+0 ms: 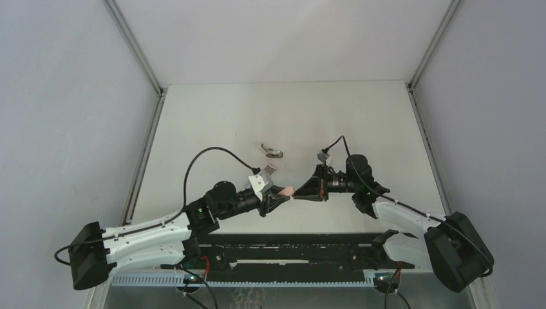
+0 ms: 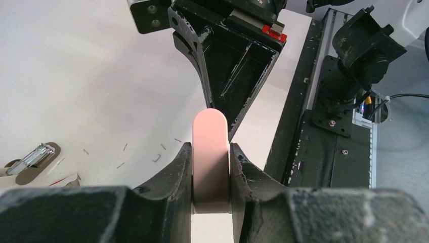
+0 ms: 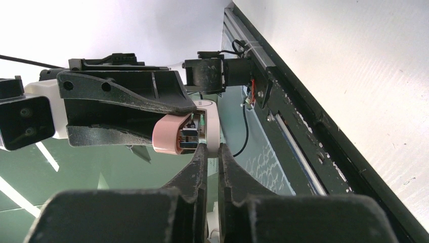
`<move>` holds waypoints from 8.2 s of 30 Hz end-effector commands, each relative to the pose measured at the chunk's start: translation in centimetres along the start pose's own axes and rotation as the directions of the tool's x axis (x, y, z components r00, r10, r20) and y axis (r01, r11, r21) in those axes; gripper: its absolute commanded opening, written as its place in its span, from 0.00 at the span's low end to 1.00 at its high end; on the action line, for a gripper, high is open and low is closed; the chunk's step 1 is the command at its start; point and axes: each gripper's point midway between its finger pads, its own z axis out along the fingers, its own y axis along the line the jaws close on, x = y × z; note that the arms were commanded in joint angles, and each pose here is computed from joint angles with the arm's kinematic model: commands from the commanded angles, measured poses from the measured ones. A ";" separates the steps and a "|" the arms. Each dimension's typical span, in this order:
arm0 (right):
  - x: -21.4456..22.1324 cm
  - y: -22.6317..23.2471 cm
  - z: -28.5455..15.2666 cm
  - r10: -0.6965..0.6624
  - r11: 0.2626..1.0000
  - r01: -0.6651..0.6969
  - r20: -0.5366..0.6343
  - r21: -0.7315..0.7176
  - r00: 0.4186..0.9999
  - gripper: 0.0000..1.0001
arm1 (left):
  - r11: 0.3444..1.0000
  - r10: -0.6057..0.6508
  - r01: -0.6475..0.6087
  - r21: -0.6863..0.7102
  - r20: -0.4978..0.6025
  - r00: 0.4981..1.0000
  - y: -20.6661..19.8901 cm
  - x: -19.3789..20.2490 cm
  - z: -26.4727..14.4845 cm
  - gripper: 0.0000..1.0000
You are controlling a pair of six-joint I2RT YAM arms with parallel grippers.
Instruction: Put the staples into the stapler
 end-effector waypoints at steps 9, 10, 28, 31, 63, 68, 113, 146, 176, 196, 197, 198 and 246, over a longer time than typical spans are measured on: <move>-2.3 -0.1 -0.1 -0.243 0.970 0.235 0.157 0.068 0.957 0.00 | 0.998 -0.037 0.046 -0.051 0.161 0.986 0.6 -4.4 0.2 0.79; -2.8 -0.8 -0.2 -0.265 0.962 0.249 0.179 0.109 0.947 0.00 | 0.996 -0.042 0.055 -0.067 0.180 0.983 0.8 -5.1 0.1 0.82; -9.3 -5.4 -2.2 -0.621 0.709 0.301 0.360 0.638 0.696 0.00 | 0.788 -0.512 0.516 -0.337 0.107 0.852 7.5 -3.2 4.4 0.87; -9.2 -5.4 -2.0 -0.648 0.678 0.307 0.346 0.668 0.678 0.00 | 0.782 -0.535 0.525 -0.336 0.070 0.842 7.5 -2.3 6.0 0.87; -9.0 -5.8 -2.2 -0.720 0.583 0.313 0.298 0.750 0.627 0.00 | 0.720 -0.591 0.510 -0.470 -0.030 0.806 9.9 4.4 8.2 0.36; -9.1 -6.1 -2.3 -0.717 0.580 0.300 0.299 0.757 0.630 0.00 | 0.721 -0.592 0.513 -0.465 -0.029 0.806 9.9 4.4 8.0 0.26; -7.5 -1.8 -4.3 -0.547 0.833 0.408 0.441 0.375 0.712 0.00 | 0.678 -0.652 0.681 -0.276 0.200 0.731 11.7 3.1 -0.1 0.63; -6.4 0.4 -3.8 -0.495 0.867 0.455 0.463 0.204 0.735 0.00 | 0.699 -0.709 0.715 0.015 0.145 0.690 7.2 -0.1 0.5 0.53; -7.9 -2.0 -5.8 -0.543 0.838 0.417 0.465 0.350 0.700 0.60 | 0.565 -0.662 0.658 -0.498 0.201 0.722 17.0 4.7 -7.0 0.06; -7.6 -3.2 -6.0 -0.557 0.825 0.418 0.423 0.380 0.715 0.61 | 0.454 -0.695 0.617 -0.643 0.177 0.697 26.1 7.1 -10.2 0.07; -7.6 -3.2 -6.0 -0.557 0.825 0.417 0.422 0.381 0.715 0.61 | 0.455 -0.702 0.619 -0.641 0.169 0.692 26.2 7.3 -10.0 0.09; -7.6 -3.3 -6.0 -0.557 0.825 0.416 0.422 0.383 0.715 0.61 | 0.454 -0.709 0.618 -0.642 0.159 0.687 26.4 7.6 -9.9 0.11; -7.8 -5.1 -6.9 -0.588 0.786 0.387 0.389 0.482 0.709 0.62 | 0.826 -0.373 0.123 -0.551 -0.368 0.852 20.0 10.1 2.8 0.32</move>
